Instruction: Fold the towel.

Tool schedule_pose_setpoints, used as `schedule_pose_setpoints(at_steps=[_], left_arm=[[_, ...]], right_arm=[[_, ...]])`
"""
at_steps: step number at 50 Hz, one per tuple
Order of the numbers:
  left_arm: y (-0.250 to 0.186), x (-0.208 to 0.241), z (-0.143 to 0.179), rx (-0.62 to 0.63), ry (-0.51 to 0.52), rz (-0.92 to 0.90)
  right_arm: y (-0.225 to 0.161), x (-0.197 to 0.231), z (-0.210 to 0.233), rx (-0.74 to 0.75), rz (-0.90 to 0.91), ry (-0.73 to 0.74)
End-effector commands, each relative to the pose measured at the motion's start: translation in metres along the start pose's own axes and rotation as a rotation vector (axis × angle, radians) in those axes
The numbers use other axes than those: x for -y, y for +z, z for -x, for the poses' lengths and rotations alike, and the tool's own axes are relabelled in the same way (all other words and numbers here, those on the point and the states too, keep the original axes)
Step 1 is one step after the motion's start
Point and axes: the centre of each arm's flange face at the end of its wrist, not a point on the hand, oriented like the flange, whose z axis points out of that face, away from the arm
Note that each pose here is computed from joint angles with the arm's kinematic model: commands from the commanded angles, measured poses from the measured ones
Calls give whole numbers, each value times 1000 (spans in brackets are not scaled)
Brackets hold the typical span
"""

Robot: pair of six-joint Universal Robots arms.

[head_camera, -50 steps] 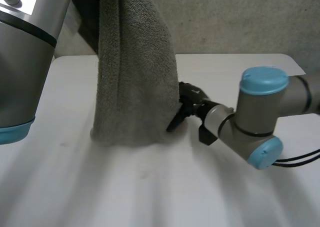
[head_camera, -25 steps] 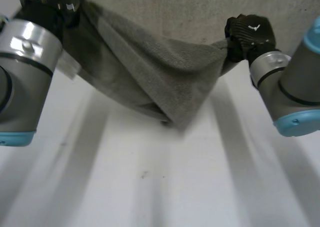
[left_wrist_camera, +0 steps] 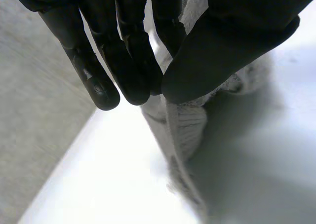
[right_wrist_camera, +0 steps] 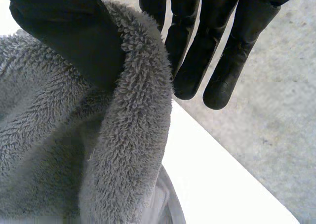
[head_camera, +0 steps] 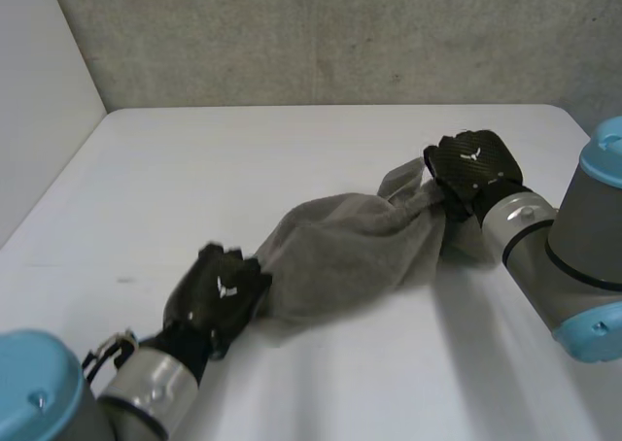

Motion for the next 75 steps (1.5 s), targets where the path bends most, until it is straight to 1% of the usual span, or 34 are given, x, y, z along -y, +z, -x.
schedule_pose_setpoints(at_steps=[1, 4, 6, 13, 15, 16, 18, 19, 21, 22, 24, 27, 29, 33, 35, 36, 38, 39, 41, 42, 45, 46, 48, 53, 56, 58, 59, 60, 61, 63, 64, 66, 69, 75], left_arm=[[-33, -4, -9, -32, 3, 91], [-44, 2, -16, -84, -12, 105], [-44, 7, -15, -83, -25, 97], [-22, 42, 16, 12, -109, -15], [-4, 59, 43, 97, -146, -76], [-4, 59, 43, 98, -146, -76], [20, 71, 73, 184, -176, -126], [20, 72, 73, 185, -176, -126], [51, 69, 80, 174, -199, -123], [51, 69, 80, 173, -199, -123], [80, 71, 80, 138, -213, -142], [93, 71, 80, 123, -219, -145], [118, 66, 76, 85, -239, -136], [139, 65, 71, 20, -263, -156], [157, 65, 62, -66, -290, -187], [158, 65, 62, -67, -290, -187], [171, 61, 49, -171, -331, -201], [171, 61, 49, -171, -331, -201], [177, 56, 36, -285, -389, -189], [177, 56, 36, -286, -390, -189], [174, 47, 14, -471, -487, -143], [174, 47, 14, -472, -487, -143], [170, 41, 1, -580, -530, -121], [171, 33, -8, -629, -549, -106], [178, 31, -6, -590, -539, -113], [195, 36, 13, -424, -509, -143], [195, 36, 13, -423, -509, -143], [202, 39, 27, -303, -498, -159], [202, 39, 27, -302, -498, -159], [210, 43, 61, -60, -486, -176], [210, 43, 61, -59, -486, -176], [204, 56, 91, 105, -488, -202], [199, 59, 98, 125, -484, -204], [159, 70, 104, 126, -475, -181]], right_arm=[[-13, 2, 1, 8, -1, -46], [-19, -1, 6, 28, 10, -62], [-21, -3, 10, 41, 17, -76], [-32, -14, 21, 81, 28, -163], [-35, -10, 20, 78, 11, -171], [-35, -10, 20, 77, 11, -171], [-40, 3, 17, 72, -43, -176], [-40, 3, 17, 72, -43, -176], [-47, 19, 13, 66, -120, -184], [-47, 19, 13, 66, -120, -184], [-57, 36, 11, 63, -205, -192], [-68, 49, 10, 64, -270, -203], [-74, 55, 11, 68, -294, -207], [-83, 60, 13, 74, -318, -210], [-88, 61, 17, 86, -325, -212], [-88, 61, 17, 86, -325, -212], [-92, 62, 22, 99, -333, -214], [-92, 62, 22, 99, -333, -214], [-95, 63, 23, 102, -336, -215], [-95, 63, 23, 102, -336, -215], [-96, 63, 23, 101, -338, -216], [-96, 63, 23, 101, -338, -216], [-96, 63, 22, 98, -338, -217], [-94, 60, 21, 93, -330, -218], [-91, 60, 19, 90, -325, -221], [-90, 59, 20, 91, -323, -222], [-88, 59, 19, 91, -319, -221], [-88, 59, 19, 91, -319, -221], [-85, 56, 20, 94, -311, -220], [-81, 53, 21, 102, -297, -218], [-77, 49, 23, 110, -283, -219], [-73, 45, 24, 116, -268, -223], [-64, 37, 26, 119, -235, -237], [-47, 23, 32, 143, -178, -231]])
